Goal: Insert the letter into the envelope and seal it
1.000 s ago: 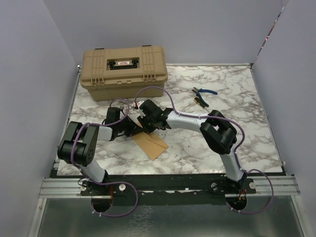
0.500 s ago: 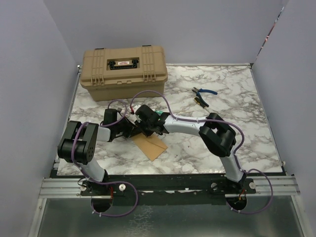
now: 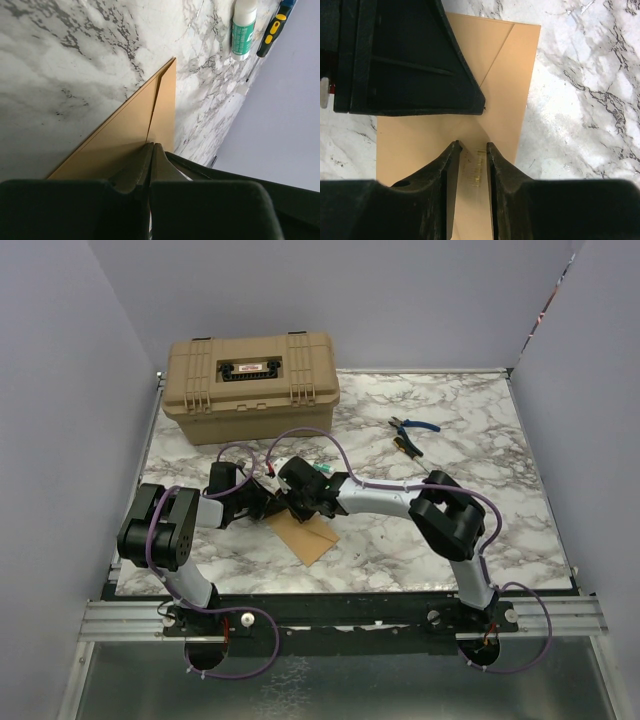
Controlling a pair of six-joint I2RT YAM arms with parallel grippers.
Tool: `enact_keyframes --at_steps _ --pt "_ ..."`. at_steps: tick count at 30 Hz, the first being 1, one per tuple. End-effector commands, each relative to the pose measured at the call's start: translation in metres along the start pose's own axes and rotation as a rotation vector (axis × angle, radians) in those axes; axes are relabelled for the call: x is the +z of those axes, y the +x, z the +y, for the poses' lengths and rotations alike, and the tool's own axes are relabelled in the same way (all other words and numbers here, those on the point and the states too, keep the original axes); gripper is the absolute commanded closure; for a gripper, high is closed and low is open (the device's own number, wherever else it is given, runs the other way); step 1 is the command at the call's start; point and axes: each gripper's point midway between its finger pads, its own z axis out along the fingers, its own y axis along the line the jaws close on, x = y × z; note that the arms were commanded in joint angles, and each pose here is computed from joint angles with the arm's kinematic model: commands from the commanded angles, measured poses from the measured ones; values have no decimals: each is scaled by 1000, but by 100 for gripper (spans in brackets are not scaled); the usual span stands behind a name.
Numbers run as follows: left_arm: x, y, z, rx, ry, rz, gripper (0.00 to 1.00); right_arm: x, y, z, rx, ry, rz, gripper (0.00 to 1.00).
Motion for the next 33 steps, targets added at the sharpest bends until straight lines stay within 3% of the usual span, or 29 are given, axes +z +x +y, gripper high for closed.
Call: enact_keyframes --at_steps 1,26,33 --pt "-4 19 77 -109 -271 2 100 -5 80 10 -62 -42 251 69" --pt "-4 14 80 -89 -298 -3 100 -26 116 2 -144 -47 336 72" --pt "-4 12 79 -70 -303 4 100 -33 119 -11 -94 45 330 81"
